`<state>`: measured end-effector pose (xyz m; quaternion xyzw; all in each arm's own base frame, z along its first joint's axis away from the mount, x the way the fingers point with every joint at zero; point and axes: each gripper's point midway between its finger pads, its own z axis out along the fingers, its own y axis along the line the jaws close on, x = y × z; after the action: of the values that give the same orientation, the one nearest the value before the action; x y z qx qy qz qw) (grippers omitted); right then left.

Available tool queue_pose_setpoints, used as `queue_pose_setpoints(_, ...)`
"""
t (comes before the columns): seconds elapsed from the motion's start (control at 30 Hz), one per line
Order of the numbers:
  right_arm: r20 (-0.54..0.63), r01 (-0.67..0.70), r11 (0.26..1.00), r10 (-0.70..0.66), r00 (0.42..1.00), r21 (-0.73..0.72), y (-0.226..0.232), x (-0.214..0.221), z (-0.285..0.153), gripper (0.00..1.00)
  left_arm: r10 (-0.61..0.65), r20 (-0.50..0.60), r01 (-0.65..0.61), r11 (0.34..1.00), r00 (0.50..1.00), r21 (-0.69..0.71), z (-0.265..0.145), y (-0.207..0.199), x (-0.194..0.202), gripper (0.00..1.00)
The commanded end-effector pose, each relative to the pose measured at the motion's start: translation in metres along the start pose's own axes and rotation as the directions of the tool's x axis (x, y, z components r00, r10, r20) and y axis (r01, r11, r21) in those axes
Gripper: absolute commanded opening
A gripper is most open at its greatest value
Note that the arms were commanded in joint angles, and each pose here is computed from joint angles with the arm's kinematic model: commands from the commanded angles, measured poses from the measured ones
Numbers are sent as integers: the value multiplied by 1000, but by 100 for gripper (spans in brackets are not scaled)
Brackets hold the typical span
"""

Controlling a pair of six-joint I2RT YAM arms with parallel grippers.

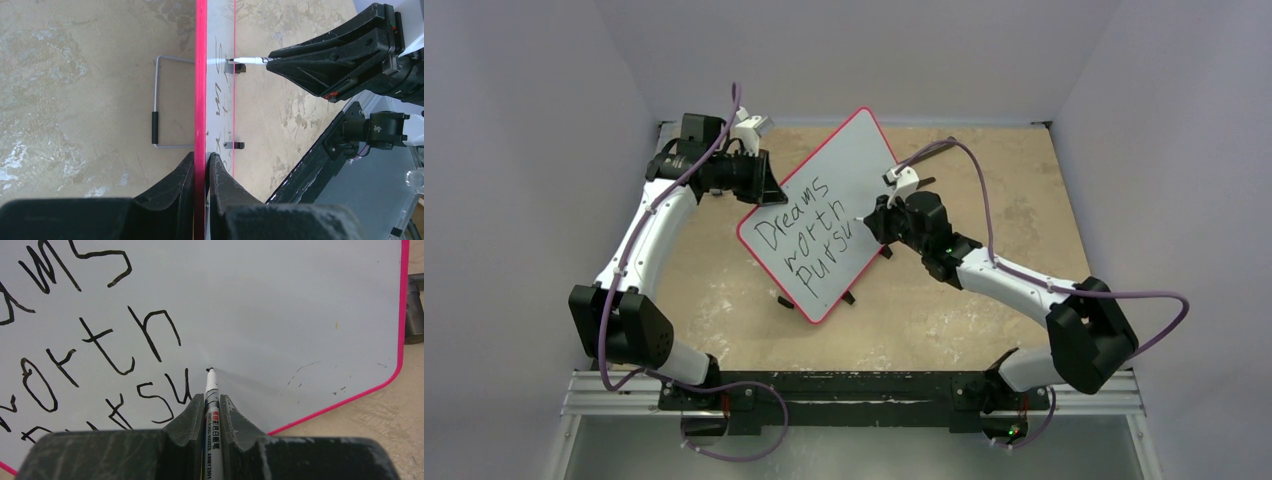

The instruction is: Write a sentence on the whiteboard

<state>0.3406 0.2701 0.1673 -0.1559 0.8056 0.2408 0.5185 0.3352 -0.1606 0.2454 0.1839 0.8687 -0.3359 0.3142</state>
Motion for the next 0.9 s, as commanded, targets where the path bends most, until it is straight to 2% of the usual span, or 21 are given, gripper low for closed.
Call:
queue_pose_setpoints(0.0,47,-18,1000,19,999,-23,5,-14,3,0,100,85,-101,995,991,8,-15,-15,-23,0)
queue_pose_setpoints(0.47,-54,-33,999,32,998,-10,-4,32,-9,0,97,86,-99,995,992,13,-15,-15,-23,0)
queue_pose_setpoints(0.67,-31,-32,999,31,999,-17,-1,19,-19,0,97,86,-98,995,992,14,-14,-15,-23,0)
queue_pose_setpoints(0.87,47,-23,999,25,999,-39,9,-21,-28,0,96,86,-98,995,992,13,-14,-15,-23,0)
